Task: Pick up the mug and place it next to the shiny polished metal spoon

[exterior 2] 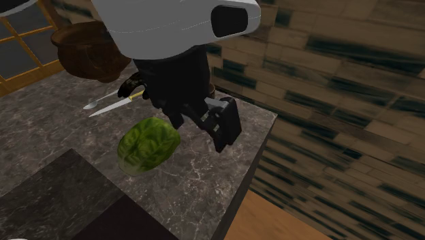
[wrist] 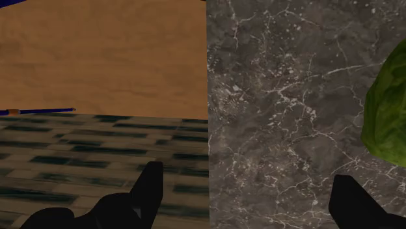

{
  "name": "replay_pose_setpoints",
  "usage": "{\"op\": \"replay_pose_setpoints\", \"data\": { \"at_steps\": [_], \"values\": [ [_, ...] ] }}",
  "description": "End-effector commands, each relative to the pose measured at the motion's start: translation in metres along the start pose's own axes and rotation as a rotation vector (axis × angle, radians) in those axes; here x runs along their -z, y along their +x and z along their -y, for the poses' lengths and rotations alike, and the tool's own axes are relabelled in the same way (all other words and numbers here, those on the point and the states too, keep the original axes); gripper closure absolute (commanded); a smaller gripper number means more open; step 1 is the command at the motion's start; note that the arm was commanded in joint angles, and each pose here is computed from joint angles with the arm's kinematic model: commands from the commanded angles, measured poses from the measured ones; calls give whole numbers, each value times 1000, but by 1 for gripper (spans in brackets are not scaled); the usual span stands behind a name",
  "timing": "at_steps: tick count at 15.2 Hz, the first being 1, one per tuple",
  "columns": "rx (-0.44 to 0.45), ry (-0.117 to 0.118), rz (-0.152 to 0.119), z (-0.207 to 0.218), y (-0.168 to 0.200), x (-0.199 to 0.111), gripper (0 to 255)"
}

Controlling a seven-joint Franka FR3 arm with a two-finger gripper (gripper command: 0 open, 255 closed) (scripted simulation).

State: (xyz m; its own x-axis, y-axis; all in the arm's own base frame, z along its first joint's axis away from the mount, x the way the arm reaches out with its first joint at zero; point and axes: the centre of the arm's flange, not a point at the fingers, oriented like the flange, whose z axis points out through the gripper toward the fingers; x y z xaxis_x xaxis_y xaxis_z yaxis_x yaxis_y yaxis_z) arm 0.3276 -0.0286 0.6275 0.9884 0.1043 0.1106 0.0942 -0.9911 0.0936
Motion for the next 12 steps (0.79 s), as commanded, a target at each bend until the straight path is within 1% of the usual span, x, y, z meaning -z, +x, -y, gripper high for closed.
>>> {"op": "replay_pose_setpoints", "data": {
  "at_steps": [1, 12],
  "values": [
    [0, 0, 0, 0, 0, 0, 0],
    [-16, 30, 37, 72, 107, -71, 0]
  ]
}}
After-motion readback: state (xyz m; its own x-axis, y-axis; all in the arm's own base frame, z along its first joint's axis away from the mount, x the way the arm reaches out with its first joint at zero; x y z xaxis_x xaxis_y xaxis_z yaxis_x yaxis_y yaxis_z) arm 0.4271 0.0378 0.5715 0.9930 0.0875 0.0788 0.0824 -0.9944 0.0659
